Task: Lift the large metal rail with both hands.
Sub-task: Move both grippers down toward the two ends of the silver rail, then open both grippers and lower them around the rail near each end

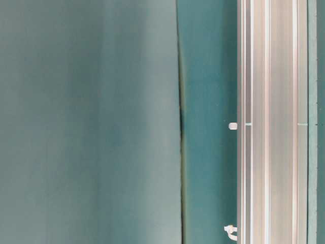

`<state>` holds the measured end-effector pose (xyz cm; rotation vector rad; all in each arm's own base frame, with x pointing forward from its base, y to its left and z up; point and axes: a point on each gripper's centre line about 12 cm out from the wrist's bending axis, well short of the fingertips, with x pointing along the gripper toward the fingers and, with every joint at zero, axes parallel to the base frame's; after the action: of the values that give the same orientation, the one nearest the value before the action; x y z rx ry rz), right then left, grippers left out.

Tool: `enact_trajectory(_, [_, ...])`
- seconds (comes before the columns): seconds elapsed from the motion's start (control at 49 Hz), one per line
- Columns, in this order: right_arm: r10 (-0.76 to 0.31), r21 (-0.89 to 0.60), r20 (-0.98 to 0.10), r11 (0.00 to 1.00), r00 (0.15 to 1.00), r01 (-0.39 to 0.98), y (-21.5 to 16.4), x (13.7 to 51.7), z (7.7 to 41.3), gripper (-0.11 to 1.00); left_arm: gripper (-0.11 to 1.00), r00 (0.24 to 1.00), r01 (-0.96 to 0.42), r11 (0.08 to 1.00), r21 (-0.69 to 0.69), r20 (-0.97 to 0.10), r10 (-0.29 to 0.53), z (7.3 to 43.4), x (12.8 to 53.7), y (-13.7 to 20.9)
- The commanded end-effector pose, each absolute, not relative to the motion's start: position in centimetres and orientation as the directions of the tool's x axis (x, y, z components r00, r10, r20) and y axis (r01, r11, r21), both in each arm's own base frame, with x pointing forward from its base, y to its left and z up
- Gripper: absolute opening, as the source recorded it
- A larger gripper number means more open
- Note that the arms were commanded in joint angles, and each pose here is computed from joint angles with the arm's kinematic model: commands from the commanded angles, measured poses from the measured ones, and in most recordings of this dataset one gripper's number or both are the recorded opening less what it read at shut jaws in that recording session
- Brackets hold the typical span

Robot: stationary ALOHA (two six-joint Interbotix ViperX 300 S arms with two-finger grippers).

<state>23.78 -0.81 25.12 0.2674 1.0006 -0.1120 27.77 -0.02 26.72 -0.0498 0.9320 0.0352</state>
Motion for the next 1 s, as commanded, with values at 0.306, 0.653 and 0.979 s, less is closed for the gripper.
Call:
enact_trajectory(0.306, [0.046,0.106,-0.932,0.983,0.359,0.148,-0.7,26.9,23.5,0.0,-0.01,0.554,-0.017,1.0,0.001,-0.832,0.01,26.6,28.0,0.0])
enact_trajectory(0.653, [0.045,0.085,-0.945,0.99,0.324,0.11,-0.7,27.6,22.5,0.0,-0.01,0.543,-0.024,1.0,-0.008,-0.84,0.007,26.0,28.1,-0.2])
enact_trajectory(0.979, [0.046,0.084,-0.944,0.991,0.326,0.103,-0.5,27.6,22.4,0.14,0.31,0.49,-0.065,0.997,-0.029,-0.871,0.007,24.5,28.0,-0.3])
